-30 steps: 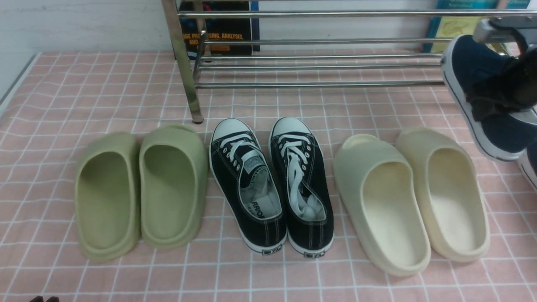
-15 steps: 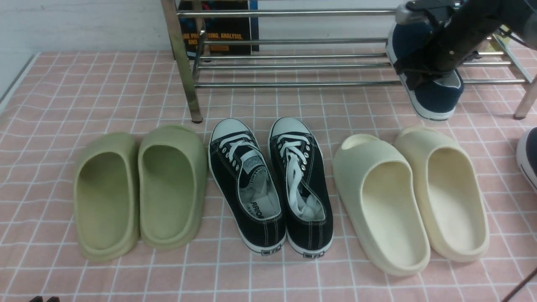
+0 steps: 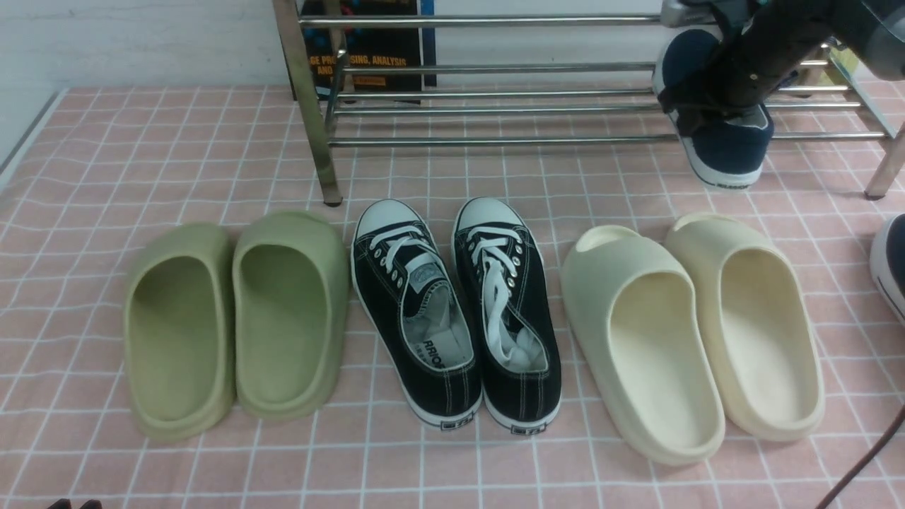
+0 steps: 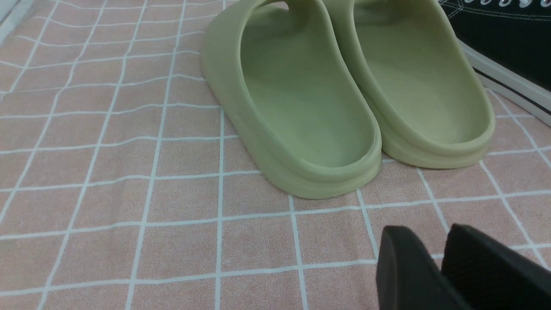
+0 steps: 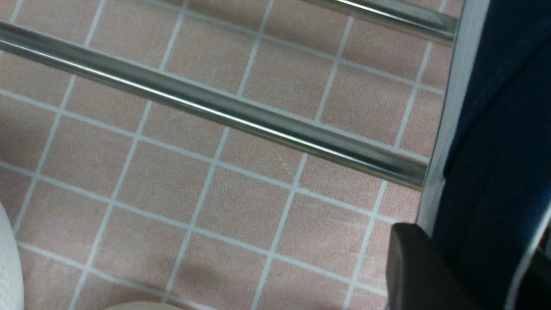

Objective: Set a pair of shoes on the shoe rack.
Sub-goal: Use the right arm to put a shoe into the shoe rack, then use the right arm to grab the shoe closest to it

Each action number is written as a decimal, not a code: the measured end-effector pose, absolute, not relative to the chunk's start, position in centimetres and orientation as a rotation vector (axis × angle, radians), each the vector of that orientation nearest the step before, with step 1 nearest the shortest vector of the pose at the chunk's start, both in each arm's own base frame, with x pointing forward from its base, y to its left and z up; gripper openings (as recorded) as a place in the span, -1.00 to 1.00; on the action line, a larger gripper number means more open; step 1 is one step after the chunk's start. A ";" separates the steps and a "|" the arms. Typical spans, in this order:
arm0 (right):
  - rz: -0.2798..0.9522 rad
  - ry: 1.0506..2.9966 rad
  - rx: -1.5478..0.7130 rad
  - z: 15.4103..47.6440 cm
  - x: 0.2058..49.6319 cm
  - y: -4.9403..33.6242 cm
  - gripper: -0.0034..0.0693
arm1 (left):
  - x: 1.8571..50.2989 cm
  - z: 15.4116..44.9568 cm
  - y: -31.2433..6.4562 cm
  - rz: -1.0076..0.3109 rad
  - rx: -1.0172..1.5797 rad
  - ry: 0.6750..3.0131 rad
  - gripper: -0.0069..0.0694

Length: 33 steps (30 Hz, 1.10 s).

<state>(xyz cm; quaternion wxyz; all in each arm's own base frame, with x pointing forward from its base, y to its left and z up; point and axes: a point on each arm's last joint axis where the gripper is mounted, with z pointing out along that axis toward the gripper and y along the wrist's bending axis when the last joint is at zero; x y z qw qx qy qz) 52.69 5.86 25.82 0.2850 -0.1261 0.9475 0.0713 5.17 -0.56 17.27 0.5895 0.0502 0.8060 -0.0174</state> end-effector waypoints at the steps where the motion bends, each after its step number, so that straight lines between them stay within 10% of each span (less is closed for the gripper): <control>1: 0.192 2.535 -0.337 25.9 52.7 5.9 -0.33 | 5.2 17.3 -0.6 -0.041 0.117 1.877 -0.35; 8: 0.191 2.526 -0.348 28.8 50.9 5.7 0.24 | 5.2 17.3 -0.6 -0.041 0.117 1.877 -0.33; 19: 0.119 2.580 -0.276 35.5 41.3 2.5 0.30 | 5.2 17.3 -0.6 -0.041 0.117 1.877 -0.29; 33: -0.024 2.954 0.139 22.9 33.6 -6.0 0.21 | 5.2 17.3 -0.6 -0.039 0.118 1.877 -0.28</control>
